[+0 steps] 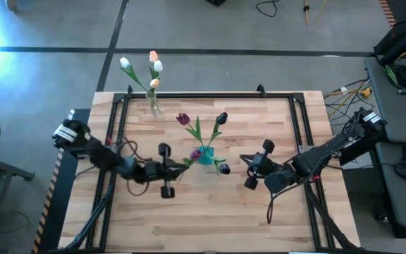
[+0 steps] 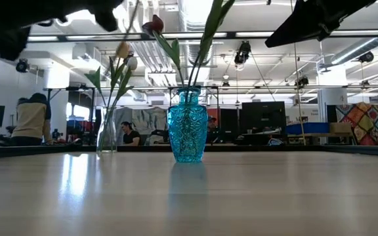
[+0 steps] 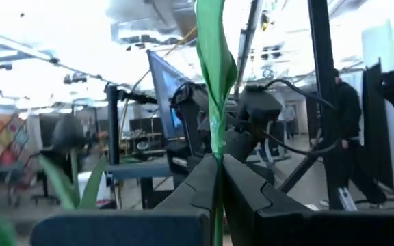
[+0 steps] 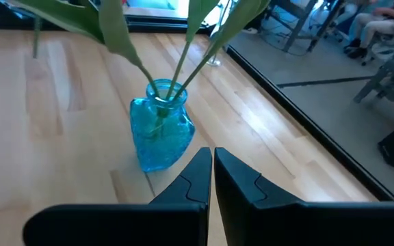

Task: Sort flowers into vase by color
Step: Put the dark red flower into the blue vase

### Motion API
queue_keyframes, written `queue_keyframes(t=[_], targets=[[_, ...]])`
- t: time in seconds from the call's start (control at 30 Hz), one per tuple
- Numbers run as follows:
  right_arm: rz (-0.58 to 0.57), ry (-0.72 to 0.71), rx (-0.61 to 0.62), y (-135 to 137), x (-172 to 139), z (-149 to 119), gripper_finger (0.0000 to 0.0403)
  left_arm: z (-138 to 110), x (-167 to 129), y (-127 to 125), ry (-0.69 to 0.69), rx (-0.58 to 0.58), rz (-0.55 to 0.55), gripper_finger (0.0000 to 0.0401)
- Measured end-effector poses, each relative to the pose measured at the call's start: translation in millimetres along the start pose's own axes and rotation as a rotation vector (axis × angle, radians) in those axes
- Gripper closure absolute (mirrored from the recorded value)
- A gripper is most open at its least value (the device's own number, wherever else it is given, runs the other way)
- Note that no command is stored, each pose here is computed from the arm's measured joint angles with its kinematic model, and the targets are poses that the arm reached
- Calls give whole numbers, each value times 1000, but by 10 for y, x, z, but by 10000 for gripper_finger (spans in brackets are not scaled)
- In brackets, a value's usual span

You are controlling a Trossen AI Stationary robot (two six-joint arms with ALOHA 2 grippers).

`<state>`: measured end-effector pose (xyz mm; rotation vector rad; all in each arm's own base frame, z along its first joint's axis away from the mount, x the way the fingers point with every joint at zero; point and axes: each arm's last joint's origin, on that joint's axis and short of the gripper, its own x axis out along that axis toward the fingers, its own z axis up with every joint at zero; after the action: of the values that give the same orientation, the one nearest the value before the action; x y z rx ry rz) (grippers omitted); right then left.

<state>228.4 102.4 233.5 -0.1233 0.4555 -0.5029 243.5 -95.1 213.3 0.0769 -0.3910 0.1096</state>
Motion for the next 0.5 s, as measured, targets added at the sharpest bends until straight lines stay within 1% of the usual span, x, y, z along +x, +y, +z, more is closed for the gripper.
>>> queue_keyframes(t=[0.17,0.33,0.5], targets=[[-1,1,-26,-1,2,-4,390,-28,337,151,-79,59,-53,401],[-1,0,-35,-1,2,-3,390,-76,603,325,-117,123,-30,401],[-1,0,-43,-1,3,-9,390,-157,765,475,-130,156,-39,401]])
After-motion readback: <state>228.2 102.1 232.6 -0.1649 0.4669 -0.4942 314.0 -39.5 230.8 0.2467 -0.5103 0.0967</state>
